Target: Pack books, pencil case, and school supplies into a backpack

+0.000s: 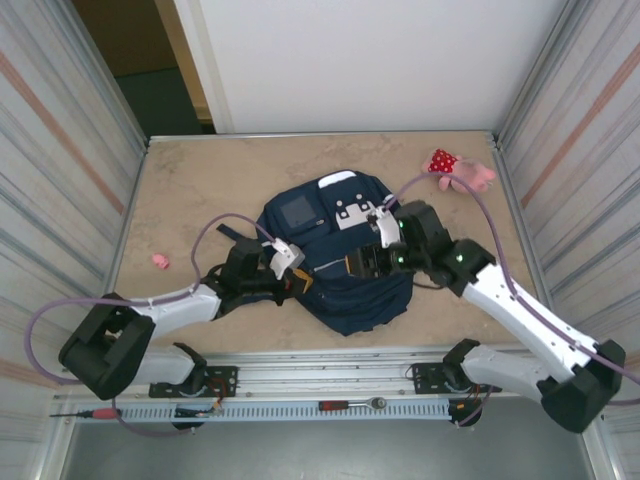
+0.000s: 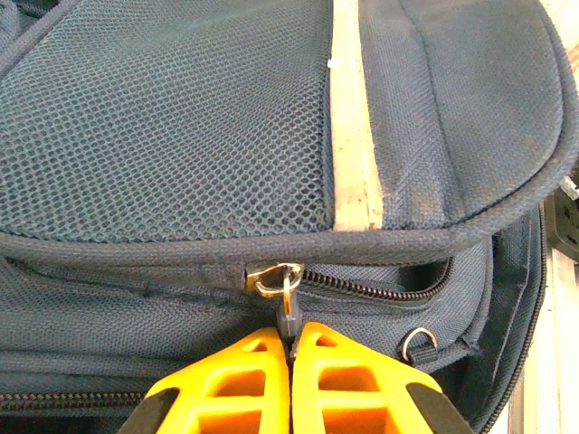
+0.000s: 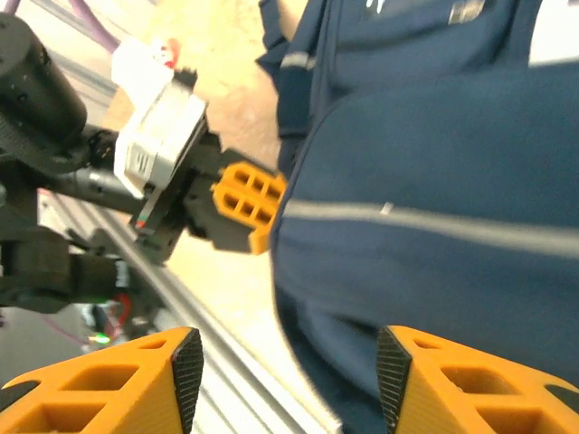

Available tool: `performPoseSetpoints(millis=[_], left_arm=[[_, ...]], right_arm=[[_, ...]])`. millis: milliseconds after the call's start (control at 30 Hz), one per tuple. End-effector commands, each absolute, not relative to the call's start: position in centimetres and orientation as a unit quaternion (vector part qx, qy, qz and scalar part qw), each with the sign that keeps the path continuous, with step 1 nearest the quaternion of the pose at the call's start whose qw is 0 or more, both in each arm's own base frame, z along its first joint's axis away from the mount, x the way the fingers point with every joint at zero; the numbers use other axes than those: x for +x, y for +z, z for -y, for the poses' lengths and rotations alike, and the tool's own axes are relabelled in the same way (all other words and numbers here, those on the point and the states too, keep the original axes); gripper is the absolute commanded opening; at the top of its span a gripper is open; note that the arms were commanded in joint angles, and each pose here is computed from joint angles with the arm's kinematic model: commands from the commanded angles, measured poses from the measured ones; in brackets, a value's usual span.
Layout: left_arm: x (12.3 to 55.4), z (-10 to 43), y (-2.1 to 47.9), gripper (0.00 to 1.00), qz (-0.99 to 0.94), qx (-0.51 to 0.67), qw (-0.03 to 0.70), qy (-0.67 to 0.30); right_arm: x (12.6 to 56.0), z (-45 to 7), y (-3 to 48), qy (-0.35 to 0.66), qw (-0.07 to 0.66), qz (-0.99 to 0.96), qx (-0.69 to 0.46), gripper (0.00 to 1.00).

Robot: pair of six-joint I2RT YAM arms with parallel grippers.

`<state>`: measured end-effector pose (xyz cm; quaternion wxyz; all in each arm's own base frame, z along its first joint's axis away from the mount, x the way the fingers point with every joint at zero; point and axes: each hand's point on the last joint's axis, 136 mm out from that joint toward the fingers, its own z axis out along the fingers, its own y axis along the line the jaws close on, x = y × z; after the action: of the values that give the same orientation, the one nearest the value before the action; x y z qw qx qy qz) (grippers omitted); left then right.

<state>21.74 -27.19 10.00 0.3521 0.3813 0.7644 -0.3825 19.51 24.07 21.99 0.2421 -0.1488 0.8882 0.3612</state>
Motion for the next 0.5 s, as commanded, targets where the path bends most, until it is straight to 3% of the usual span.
performPoseSetpoints(millis=[0,200,367,467], left_arm=[[21.6,28.0,10.7,0.0,-0.745,0.404,0.362,-0.388],[21.6,28.3,10.8,0.0,-0.744,0.411,0.358,-0.388],[21.2,28.4,10.6,0.0,-0.744,0.418,0.349,-0.386],[20.8,28.4,10.6,0.0,-0.741,0.424,0.346,-0.388]], right_arm=[[19.0,-24.4,20.9,0.421,0.183,-0.886,0.056,0.57],[18.8,-24.0,16.1,0.409,0.108,-0.885,0.196,0.61],[20.9,-25.0,14.4,0.436,0.104,-0.862,0.235,0.61],[22.4,-25.4,14.1,0.443,0.112,-0.856,0.242,0.57]])
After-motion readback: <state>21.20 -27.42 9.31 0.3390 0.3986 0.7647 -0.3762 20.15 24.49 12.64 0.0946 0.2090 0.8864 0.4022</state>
